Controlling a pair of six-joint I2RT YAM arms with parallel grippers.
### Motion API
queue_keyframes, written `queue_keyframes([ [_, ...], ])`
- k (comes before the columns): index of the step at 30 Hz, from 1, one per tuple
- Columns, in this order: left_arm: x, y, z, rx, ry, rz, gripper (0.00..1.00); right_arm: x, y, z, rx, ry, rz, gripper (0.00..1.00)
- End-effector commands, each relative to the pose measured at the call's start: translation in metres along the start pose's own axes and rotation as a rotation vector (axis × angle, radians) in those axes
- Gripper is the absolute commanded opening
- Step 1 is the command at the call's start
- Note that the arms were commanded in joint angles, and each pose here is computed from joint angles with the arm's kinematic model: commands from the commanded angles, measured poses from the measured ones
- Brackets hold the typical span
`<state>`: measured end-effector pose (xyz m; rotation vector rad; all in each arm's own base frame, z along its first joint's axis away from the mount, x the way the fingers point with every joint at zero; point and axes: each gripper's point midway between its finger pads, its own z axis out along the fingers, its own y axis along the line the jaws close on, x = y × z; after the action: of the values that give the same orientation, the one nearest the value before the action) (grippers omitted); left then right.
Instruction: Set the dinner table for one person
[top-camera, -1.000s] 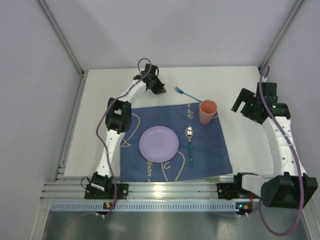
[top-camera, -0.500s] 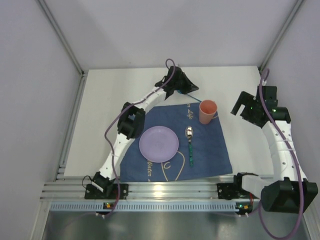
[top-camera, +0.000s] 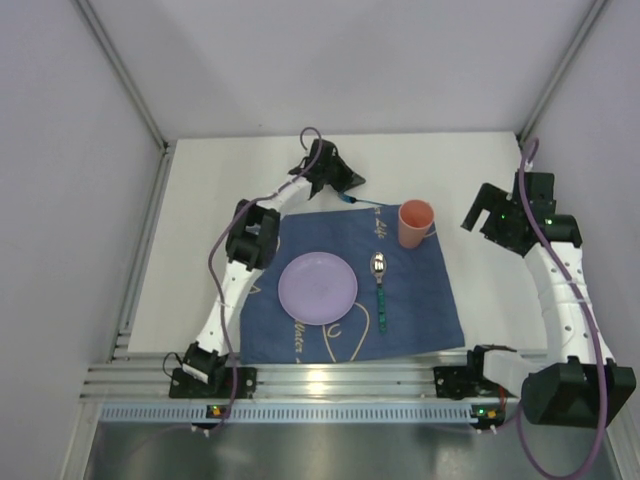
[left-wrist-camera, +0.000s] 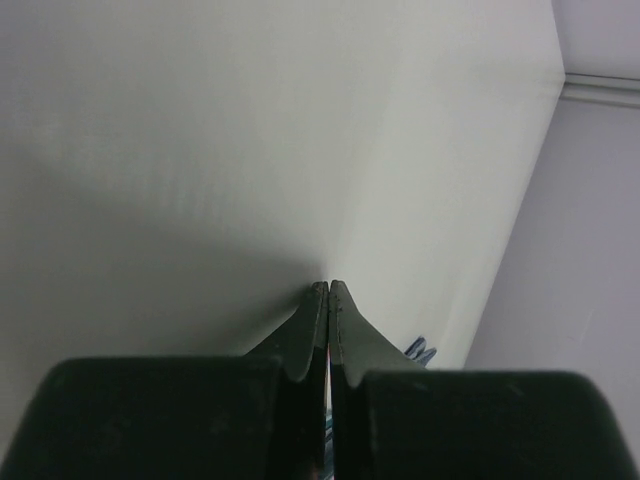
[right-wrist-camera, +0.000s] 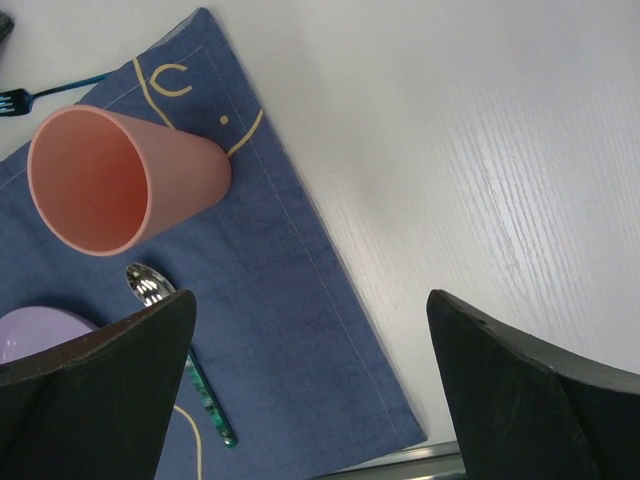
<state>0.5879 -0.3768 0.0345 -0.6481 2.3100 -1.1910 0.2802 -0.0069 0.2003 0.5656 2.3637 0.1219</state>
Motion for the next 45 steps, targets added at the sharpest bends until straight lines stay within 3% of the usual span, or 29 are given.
queue_keyframes([
  [1,-0.036,0.066,-0.039,-0.186,-0.019,0.000,0.00,-0.004,-0.004,-0.004,0.004,-0.023,0.008,1.00],
  [6,-0.090,0.122,-0.096,-0.283,-0.041,0.045,0.00,-0.006,-0.003,0.000,0.003,-0.024,0.008,1.00],
  [9,-0.097,0.104,-0.111,-0.243,-0.021,0.160,0.01,-0.004,0.000,0.005,-0.010,-0.013,0.016,1.00],
  [10,-0.098,0.092,-0.117,-0.218,-0.017,0.196,0.07,-0.005,0.001,0.007,-0.011,-0.012,0.016,1.00],
  [11,-0.098,0.084,-0.120,-0.203,-0.014,0.206,0.35,-0.004,0.005,0.007,-0.035,-0.001,0.020,1.00],
  [12,-0.099,0.077,-0.124,-0.190,-0.016,0.209,0.46,-0.004,0.006,0.008,-0.038,0.001,0.022,1.00],
  [15,-0.097,0.051,-0.137,-0.137,-0.023,0.197,0.98,-0.006,0.008,0.008,-0.044,-0.003,0.023,1.00],
  [19,-0.083,0.040,-0.141,-0.102,0.020,0.182,0.98,-0.009,0.007,0.006,-0.040,-0.013,0.025,1.00],
  [21,-0.065,0.045,-0.135,-0.064,0.106,0.182,0.97,-0.011,0.008,0.004,-0.043,-0.024,0.026,1.00],
  [27,-0.008,0.075,-0.118,-0.053,0.313,0.232,0.85,-0.009,0.004,-0.001,-0.032,-0.036,0.022,1.00],
  [38,0.035,0.077,-0.080,-0.086,0.374,0.260,0.78,-0.004,0.002,-0.007,-0.030,-0.036,0.025,1.00],
  [45,0.028,0.084,-0.067,-0.166,0.298,0.269,0.70,0.002,-0.001,-0.013,-0.029,-0.038,0.022,1.00],
])
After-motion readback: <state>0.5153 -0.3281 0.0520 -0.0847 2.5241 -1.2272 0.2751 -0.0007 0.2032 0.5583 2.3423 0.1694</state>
